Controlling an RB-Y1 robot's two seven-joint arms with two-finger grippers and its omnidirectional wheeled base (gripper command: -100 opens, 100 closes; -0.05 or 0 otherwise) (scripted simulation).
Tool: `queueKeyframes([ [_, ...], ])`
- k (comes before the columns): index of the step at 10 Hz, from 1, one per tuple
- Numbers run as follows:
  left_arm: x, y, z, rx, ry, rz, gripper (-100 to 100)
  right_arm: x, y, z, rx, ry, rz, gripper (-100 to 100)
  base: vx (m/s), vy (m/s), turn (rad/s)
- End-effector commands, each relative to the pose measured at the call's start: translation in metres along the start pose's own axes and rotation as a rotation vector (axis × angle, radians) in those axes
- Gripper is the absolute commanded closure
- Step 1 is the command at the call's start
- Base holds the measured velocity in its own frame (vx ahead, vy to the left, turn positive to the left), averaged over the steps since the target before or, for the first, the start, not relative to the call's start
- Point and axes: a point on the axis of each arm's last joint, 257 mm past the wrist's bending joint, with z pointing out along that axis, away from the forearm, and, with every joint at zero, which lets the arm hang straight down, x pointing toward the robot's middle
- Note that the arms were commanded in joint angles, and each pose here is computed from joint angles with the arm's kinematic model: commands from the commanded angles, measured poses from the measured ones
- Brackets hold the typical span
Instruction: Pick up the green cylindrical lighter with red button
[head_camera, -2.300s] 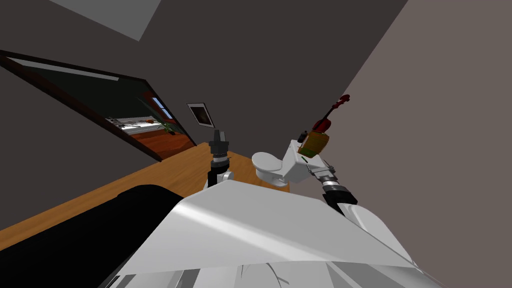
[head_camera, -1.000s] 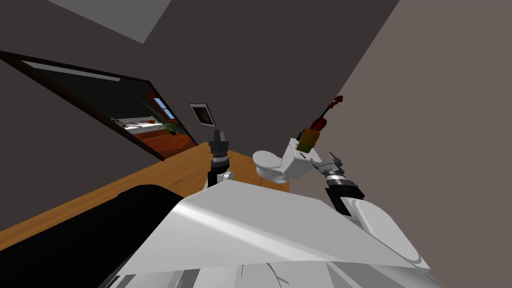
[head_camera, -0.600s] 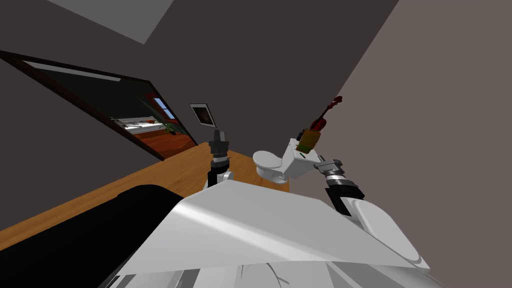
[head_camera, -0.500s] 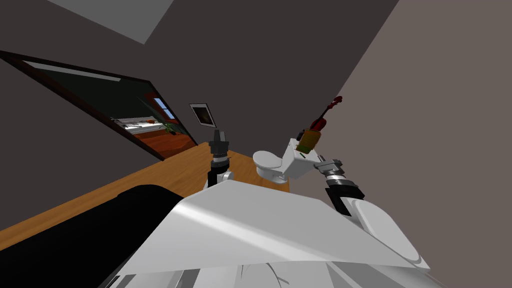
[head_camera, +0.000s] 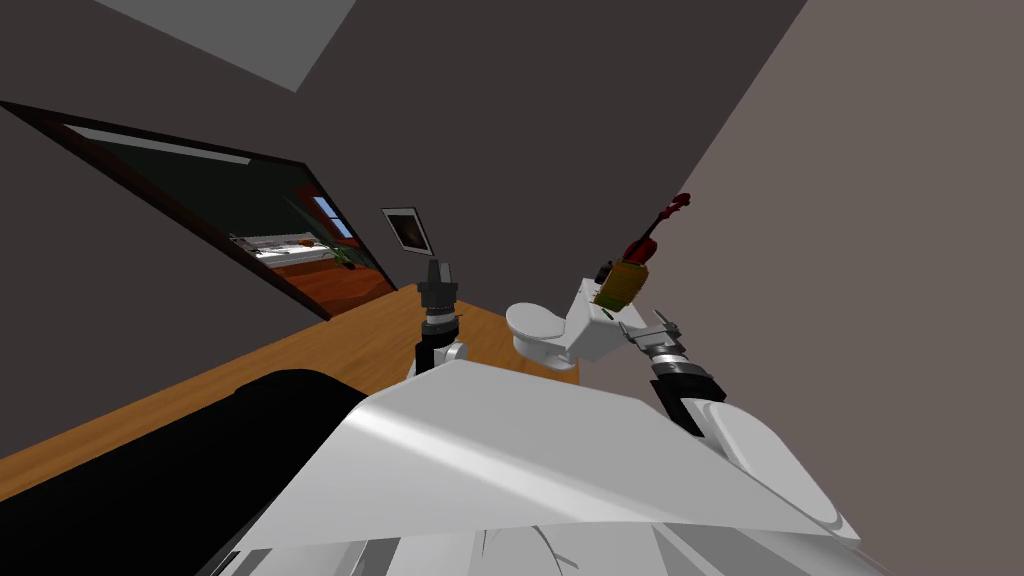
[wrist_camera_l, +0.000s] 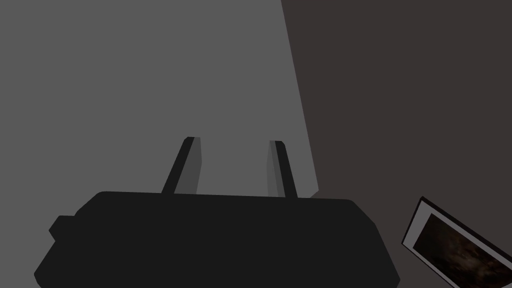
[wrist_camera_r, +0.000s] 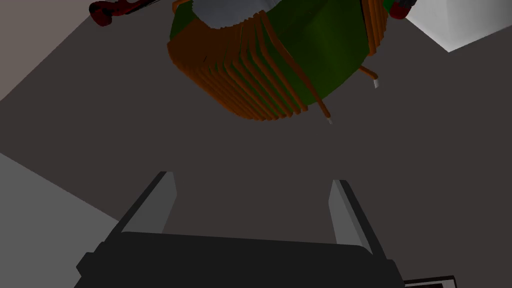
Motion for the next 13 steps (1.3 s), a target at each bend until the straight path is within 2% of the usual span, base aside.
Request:
queueKeyframes([
  [1,0.0,0.0,0.0,0.0,0.0,0.0,0,0.009,0.009,0.0,-0.019,0.012,0.027,-100,0.047,-0.016,0.028],
  [5,0.0,0.0,0.0,0.0,0.0,0.0,0,0.034,0.03,-0.006,-0.072,0.053,0.104,-100,0.051,-0.014,0.031],
  [6,0.0,0.0,0.0,0.0,0.0,0.0,0,0.029,0.027,-0.005,-0.066,0.044,0.086,-100,0.029,-0.01,0.008],
  [7,0.0,0.0,0.0,0.0,0.0,0.0,0,0.03,0.027,-0.005,-0.066,0.046,0.092,0,0.005,-0.002,0.0],
  [8,0.0,0.0,0.0,0.0,0.0,0.0,0,0.019,0.015,-0.002,-0.044,0.025,0.084,-100,-0.026,0.01,-0.039],
  [10,0.0,0.0,0.0,0.0,0.0,0.0,0,-0.002,-0.008,0.001,0.0,-0.016,0.069,-100,-0.07,0.025,-0.062],
  [13,0.0,0.0,0.0,0.0,0.0,0.0,0,-0.018,-0.026,0.002,0.032,-0.048,0.057,-100,-0.068,0.017,-0.039],
])
